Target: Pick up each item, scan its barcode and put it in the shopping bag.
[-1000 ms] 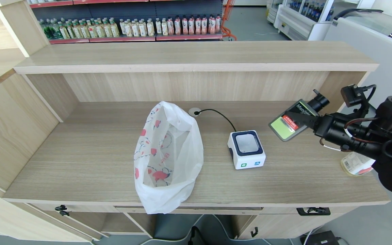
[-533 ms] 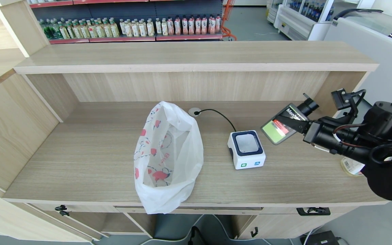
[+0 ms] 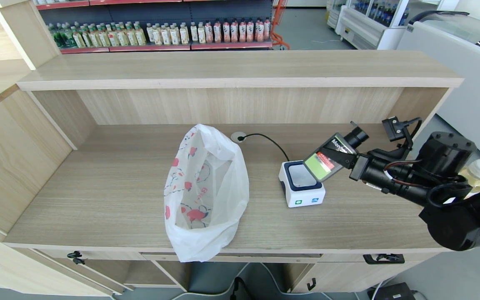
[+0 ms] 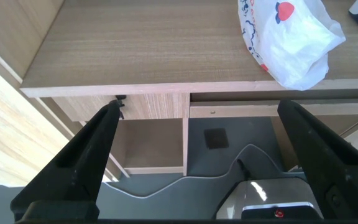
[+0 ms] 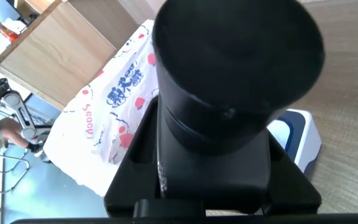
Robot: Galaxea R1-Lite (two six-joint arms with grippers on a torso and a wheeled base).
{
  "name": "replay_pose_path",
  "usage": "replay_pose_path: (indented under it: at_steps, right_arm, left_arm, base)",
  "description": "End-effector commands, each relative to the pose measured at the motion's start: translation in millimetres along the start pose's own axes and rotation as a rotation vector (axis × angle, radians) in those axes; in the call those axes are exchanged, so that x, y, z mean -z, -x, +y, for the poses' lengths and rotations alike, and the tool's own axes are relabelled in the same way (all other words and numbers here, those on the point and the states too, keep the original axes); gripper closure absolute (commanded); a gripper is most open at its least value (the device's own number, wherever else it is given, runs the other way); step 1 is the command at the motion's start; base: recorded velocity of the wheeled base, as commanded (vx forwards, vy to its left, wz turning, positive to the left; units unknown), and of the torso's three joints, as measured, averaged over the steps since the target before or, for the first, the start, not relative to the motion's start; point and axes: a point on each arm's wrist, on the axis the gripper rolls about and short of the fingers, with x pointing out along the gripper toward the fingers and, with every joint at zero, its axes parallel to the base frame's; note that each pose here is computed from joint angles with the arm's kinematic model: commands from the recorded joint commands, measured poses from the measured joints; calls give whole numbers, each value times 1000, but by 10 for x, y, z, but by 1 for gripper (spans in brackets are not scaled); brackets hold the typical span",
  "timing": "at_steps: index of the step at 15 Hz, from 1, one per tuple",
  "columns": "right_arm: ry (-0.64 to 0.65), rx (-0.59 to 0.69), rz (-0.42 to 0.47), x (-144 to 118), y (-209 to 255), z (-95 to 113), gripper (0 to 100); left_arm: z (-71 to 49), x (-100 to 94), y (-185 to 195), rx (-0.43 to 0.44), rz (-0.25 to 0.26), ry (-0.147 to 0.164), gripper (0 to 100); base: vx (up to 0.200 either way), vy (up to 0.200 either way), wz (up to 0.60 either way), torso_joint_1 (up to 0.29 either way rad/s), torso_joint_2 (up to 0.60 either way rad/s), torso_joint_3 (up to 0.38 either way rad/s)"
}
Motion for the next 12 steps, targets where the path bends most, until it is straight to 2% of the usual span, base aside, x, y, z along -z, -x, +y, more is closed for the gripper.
replay_pose_path:
  at_steps: [1, 2, 3, 5, 7, 9, 10, 12]
  right_arm:
    - [19, -9, -21, -88, 34, 65, 100]
    - [46, -13, -47, -169, 76, 125, 100]
    - [127, -13, -77, -306, 156, 201, 100]
    - [395, 30, -143, -593, 369, 300, 100]
    - [580, 170, -100, -824, 677, 392, 100]
    - [558, 513, -79, -870, 793, 426, 100]
    - [551, 592, -100, -899, 800, 446, 100]
    - [552, 643, -123, -921, 803, 544, 100]
  left_arm:
    - [0, 0, 0, 1, -1, 0, 0]
    - [0, 0, 0, 1, -1, 0, 0]
    - [0, 0, 0, 1, -1, 0, 0]
    - [0, 0, 0, 1, -1, 0, 0]
    - [0, 0, 0, 1, -1, 0, 0]
    - [0, 0, 0, -1, 0, 0, 0]
    - [0, 0, 0, 1, -1, 0, 0]
    - [0, 0, 0, 1, -1, 0, 0]
  base:
    - [0, 0, 0, 0, 0, 0]
    - [0, 0, 0, 0, 0, 0]
    - [0, 0, 0, 0, 0, 0]
    - [0, 0, 0, 0, 0, 0]
    - [0, 0, 0, 0, 0, 0]
    - [0, 0, 0, 0, 0, 0]
    - [0, 0, 0, 0, 0, 0]
    - [0, 0, 0, 0, 0, 0]
